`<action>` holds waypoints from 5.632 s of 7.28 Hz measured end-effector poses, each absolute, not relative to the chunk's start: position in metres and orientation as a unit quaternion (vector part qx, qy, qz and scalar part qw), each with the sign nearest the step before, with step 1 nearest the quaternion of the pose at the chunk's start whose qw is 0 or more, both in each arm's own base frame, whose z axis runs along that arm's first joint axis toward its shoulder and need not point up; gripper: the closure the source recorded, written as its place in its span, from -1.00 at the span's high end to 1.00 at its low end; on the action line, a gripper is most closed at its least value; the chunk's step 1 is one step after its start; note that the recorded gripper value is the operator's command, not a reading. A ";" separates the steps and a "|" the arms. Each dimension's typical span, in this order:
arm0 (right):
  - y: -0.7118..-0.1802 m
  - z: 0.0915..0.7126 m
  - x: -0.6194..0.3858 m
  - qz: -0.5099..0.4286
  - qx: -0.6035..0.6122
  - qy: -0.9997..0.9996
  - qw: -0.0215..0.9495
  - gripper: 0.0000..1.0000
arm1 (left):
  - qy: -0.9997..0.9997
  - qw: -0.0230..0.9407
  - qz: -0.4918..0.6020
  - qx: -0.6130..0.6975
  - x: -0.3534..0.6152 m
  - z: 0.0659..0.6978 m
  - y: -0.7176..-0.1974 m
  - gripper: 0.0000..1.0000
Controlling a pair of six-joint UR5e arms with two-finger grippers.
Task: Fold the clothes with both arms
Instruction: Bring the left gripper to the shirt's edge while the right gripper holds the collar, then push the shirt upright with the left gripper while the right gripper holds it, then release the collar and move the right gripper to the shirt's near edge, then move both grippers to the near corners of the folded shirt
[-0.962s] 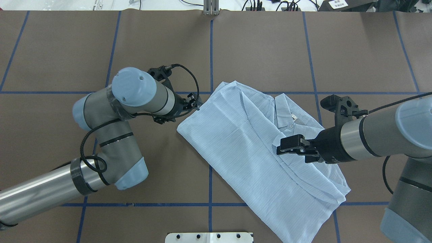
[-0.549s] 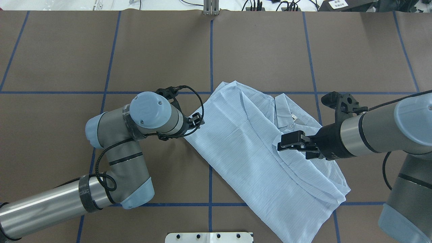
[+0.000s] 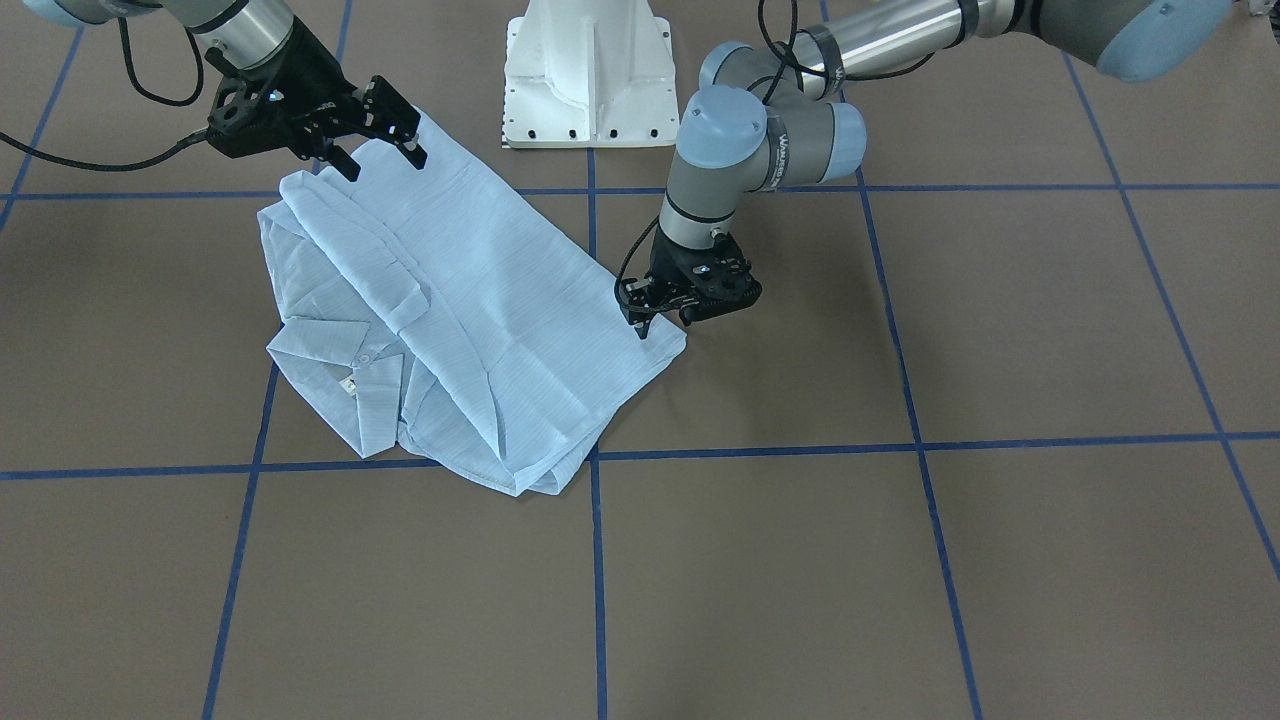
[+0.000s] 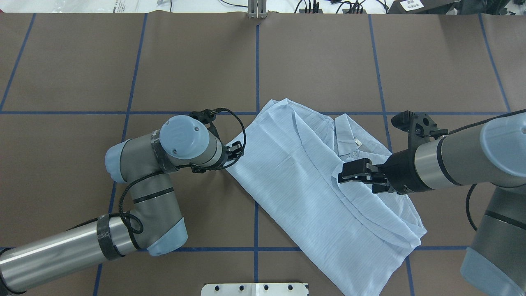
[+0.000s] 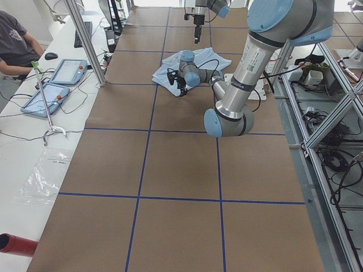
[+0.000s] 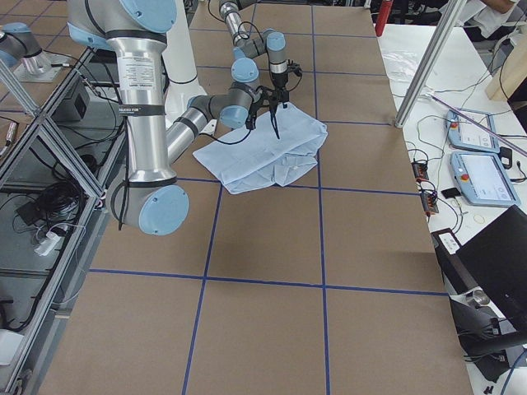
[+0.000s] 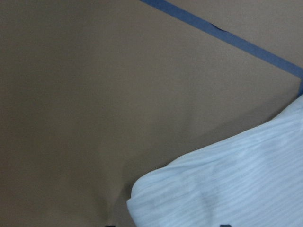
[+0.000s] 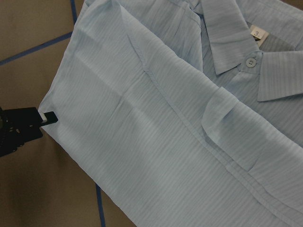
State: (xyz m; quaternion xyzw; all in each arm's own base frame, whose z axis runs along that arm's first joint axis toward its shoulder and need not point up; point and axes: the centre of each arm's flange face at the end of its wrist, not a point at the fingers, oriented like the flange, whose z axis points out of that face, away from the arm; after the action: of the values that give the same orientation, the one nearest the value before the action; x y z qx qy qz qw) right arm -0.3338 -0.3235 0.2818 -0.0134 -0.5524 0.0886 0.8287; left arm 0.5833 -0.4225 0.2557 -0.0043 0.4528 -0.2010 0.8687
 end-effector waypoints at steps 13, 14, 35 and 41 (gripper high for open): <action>-0.351 0.298 -0.323 0.125 0.014 -0.535 0.835 1.00 | 0.445 0.839 -0.271 0.157 0.548 0.240 -0.648 -1.00; -0.353 0.300 -0.325 0.127 0.016 -0.533 0.836 1.00 | 0.456 0.824 -0.279 0.188 0.555 0.239 -0.663 -0.62; -0.277 0.268 -0.599 -0.089 0.153 -0.341 0.923 1.00 | 0.478 0.857 -0.140 0.128 0.386 0.263 -0.511 1.00; -0.292 0.286 -0.566 -0.096 0.153 -0.330 0.927 1.00 | 0.480 0.859 -0.134 0.116 0.405 0.265 -0.501 1.00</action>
State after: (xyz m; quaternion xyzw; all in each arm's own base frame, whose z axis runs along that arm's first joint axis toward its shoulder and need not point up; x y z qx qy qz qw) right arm -0.5660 -0.2916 0.2861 0.1533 -0.3298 -0.0960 0.9266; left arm 0.4054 -0.5011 0.2654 0.1165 0.4800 -0.1341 0.8591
